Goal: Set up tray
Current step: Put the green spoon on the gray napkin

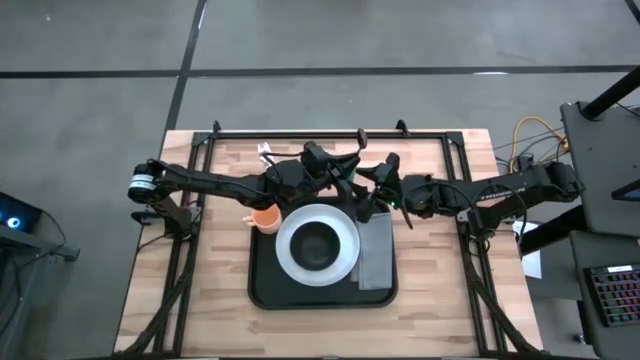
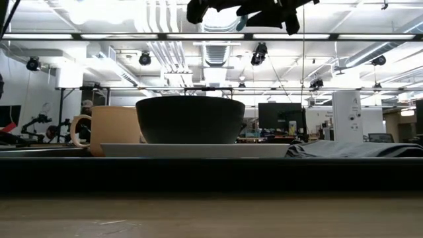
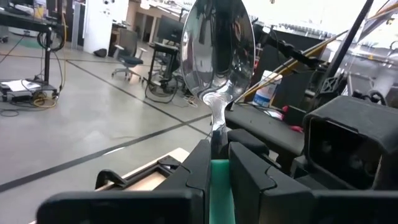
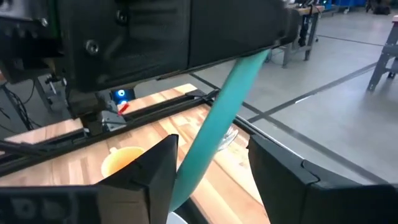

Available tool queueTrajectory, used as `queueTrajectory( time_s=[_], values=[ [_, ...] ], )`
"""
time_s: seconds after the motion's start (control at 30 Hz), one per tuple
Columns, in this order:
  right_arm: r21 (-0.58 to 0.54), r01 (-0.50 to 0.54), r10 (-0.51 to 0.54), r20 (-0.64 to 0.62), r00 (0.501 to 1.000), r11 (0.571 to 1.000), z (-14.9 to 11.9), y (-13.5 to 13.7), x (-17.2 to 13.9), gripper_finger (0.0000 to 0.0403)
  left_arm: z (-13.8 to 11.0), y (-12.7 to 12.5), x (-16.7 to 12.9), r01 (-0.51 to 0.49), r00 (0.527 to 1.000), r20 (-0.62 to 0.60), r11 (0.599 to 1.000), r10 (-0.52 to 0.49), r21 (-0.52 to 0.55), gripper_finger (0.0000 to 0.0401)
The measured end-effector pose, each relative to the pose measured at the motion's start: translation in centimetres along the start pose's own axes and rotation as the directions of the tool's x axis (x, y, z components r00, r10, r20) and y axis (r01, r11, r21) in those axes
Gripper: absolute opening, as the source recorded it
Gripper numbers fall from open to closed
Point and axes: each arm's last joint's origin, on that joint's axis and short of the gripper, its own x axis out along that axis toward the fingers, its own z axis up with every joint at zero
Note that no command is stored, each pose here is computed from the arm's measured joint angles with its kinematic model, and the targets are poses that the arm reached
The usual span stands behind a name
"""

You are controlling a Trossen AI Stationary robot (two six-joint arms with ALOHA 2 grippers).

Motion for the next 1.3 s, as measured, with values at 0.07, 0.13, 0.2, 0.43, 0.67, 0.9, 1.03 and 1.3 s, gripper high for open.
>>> queueTrajectory(
  time_s=[0.07, 0.13, 0.2, 0.43, 0.67, 0.9, 1.03, 1.3],
  values=[
    [0.006, -0.001, 0.001, 0.005, 1.000, 1.000, 0.1, 0.0, 0.0, 0.0187, 0.0, 0.0, 0.0, 0.000, 1.000, 0.002, 1.000, 0.000, -0.001, 0.0020],
    [0.005, -0.002, 0.002, 0.002, 1.000, 1.000, 0.0, 0.1, 0.0, 0.0187, 0.1, 0.0, 0.0, 0.000, 1.000, 0.006, 1.000, 0.000, -0.003, 0.0020],
    [0.016, -0.002, 0.002, -0.001, 1.000, 1.000, -0.1, 0.1, 0.1, 0.0187, 0.2, 0.0, 0.0, 0.005, 1.000, 0.021, 1.000, -0.005, -0.013, 0.0020],
    [0.045, -0.010, 0.009, 0.017, 1.000, 0.999, 0.1, 0.2, 0.1, 0.0180, 0.4, 0.0, 0.0, 0.008, 0.999, 0.038, 1.000, -0.007, -0.003, 0.0020],
    [0.034, -0.025, 0.023, 0.047, 0.999, 0.999, 0.4, 0.2, 0.1, 0.0147, 0.5, 0.0, 0.0, 0.009, 0.999, 0.045, 1.000, -0.009, -0.006, 0.0020],
    [0.048, -0.034, 0.032, 0.041, 0.999, 0.998, 0.4, 0.2, 0.2, 0.0053, 0.5, -0.1, 0.0, 0.010, 0.999, 0.051, 1.000, -0.010, -0.001, 0.0019],
    [0.043, 0.008, -0.010, 0.041, 0.999, 0.999, 0.3, 0.1, 0.2, 0.0033, 0.6, -0.1, 0.0, 0.012, 0.998, 0.054, 1.000, -0.012, -0.004, 0.0023],
    [0.059, -0.005, 0.002, 0.040, 0.999, 0.998, 0.8, 0.0, -1.0, 0.0033, 0.4, -0.3, -0.3, 0.086, 0.996, -0.017, 0.996, -0.086, 0.016, 0.0086]
  ],
)
